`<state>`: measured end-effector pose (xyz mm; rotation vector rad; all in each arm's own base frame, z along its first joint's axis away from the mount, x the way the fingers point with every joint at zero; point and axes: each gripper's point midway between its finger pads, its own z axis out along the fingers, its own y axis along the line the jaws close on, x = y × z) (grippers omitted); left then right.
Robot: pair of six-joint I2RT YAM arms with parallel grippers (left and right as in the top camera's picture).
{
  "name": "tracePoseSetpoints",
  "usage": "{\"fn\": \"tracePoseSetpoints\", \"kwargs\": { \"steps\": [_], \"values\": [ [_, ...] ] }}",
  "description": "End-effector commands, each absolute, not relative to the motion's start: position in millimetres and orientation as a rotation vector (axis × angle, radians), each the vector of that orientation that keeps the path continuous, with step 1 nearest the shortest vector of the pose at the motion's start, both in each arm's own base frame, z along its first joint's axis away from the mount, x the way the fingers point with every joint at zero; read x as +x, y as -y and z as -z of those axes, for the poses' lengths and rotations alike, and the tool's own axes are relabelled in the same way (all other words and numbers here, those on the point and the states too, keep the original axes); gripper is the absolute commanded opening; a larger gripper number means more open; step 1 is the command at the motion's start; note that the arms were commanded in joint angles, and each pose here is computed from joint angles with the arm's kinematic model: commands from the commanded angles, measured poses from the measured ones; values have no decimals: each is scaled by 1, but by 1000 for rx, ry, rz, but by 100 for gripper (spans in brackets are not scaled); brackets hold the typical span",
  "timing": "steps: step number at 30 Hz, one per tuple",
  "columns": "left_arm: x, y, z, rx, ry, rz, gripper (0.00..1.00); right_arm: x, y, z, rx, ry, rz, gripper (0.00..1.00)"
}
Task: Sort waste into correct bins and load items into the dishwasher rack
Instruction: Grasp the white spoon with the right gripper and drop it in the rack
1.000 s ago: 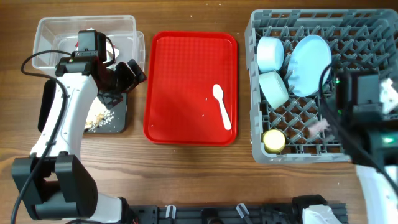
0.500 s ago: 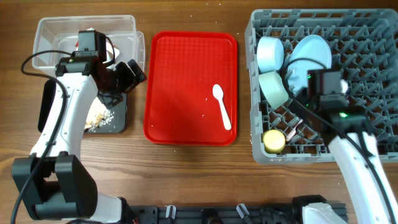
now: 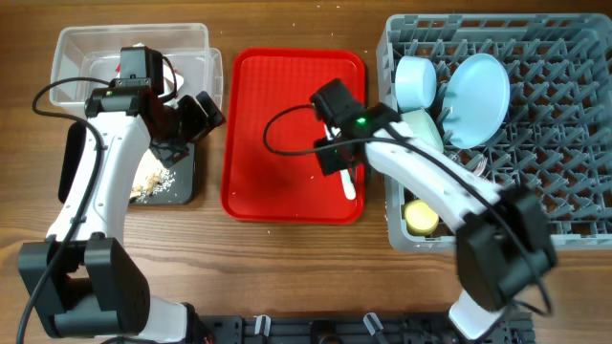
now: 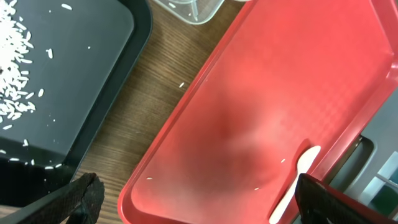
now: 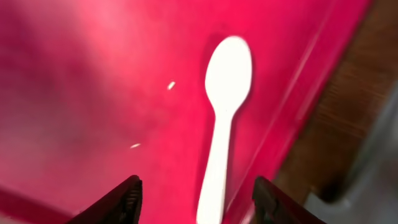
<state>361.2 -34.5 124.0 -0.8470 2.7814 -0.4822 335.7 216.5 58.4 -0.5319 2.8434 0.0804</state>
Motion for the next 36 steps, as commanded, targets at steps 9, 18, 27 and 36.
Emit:
{"fn": "tracePoseSetpoints", "kwargs": {
  "steps": [9, 18, 27, 36],
  "values": [
    [364, 34, -132, -840, -2760, 497, 100, 332, -227, 23, -568, -2995, -110, 5],
    [364, 34, -132, -840, -2760, 497, 100, 319, -101, -292, 239, -2501, -245, 4],
    [364, 34, -132, -840, -2760, 497, 100, 263, 55, -128, 1338, -2407, 104, 8],
    [363, 34, -132, -840, -2761, 497, 100, 273, -20, -293, 187, -2393, -312, 79]
  ]
}}
